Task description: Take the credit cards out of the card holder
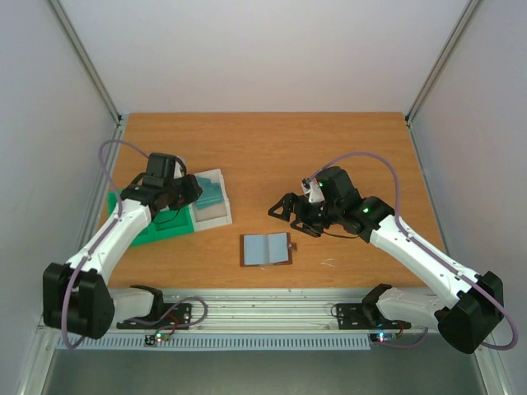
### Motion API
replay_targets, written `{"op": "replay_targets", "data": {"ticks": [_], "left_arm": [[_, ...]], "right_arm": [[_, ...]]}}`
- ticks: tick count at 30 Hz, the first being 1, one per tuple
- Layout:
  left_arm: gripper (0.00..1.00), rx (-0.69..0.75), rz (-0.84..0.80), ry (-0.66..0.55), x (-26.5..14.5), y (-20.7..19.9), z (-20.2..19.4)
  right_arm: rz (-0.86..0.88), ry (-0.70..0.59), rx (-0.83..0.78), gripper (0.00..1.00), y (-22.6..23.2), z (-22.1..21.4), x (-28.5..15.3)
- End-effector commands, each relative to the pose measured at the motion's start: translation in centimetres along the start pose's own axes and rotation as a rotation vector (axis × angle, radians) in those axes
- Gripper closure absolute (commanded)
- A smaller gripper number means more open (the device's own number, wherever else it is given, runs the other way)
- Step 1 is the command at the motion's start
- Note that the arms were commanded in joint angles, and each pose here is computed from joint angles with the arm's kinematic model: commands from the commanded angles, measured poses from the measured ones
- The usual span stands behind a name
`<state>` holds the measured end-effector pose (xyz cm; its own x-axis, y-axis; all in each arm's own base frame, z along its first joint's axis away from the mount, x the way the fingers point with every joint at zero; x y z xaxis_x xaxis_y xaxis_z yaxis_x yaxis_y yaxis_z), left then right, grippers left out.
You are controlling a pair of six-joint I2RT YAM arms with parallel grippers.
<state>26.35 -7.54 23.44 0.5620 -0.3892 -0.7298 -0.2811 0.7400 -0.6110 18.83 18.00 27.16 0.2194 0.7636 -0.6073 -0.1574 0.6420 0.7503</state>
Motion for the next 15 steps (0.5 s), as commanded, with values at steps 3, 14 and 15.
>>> {"op": "replay_targets", "data": {"ticks": [3, 14, 15], "left_arm": [[1.0, -0.022, 0.049, 0.005, 2.0, -0.2, 1.7], [1.0, -0.038, 0.107, 0.044, 6.0, 0.7, 2.7], [1.0, -0.039, 0.106, 0.041, 6.1, 0.7, 2.7]], "right_arm": [[-0.009, -0.029, -0.033, 0.01, 0.7, 0.7, -0.7], [-0.031, -0.027, -0.026, 0.02, 0.3, 0.5, -0.5], [-0.034, -0.028, -0.029, 0.01, 0.4, 0.6, -0.6]]}}
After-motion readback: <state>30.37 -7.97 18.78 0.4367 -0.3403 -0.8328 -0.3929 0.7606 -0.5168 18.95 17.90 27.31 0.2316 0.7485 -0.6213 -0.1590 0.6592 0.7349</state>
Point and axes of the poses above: each gripper's point midway between its finger pads, its own x axis out along the fingers, its own y axis along the line the jaws close on, z = x × y, the point moved 10 cm from there along -x, back along the fingers, and after that the axes turned 8 degrees about -x, right-handed, at the moved point
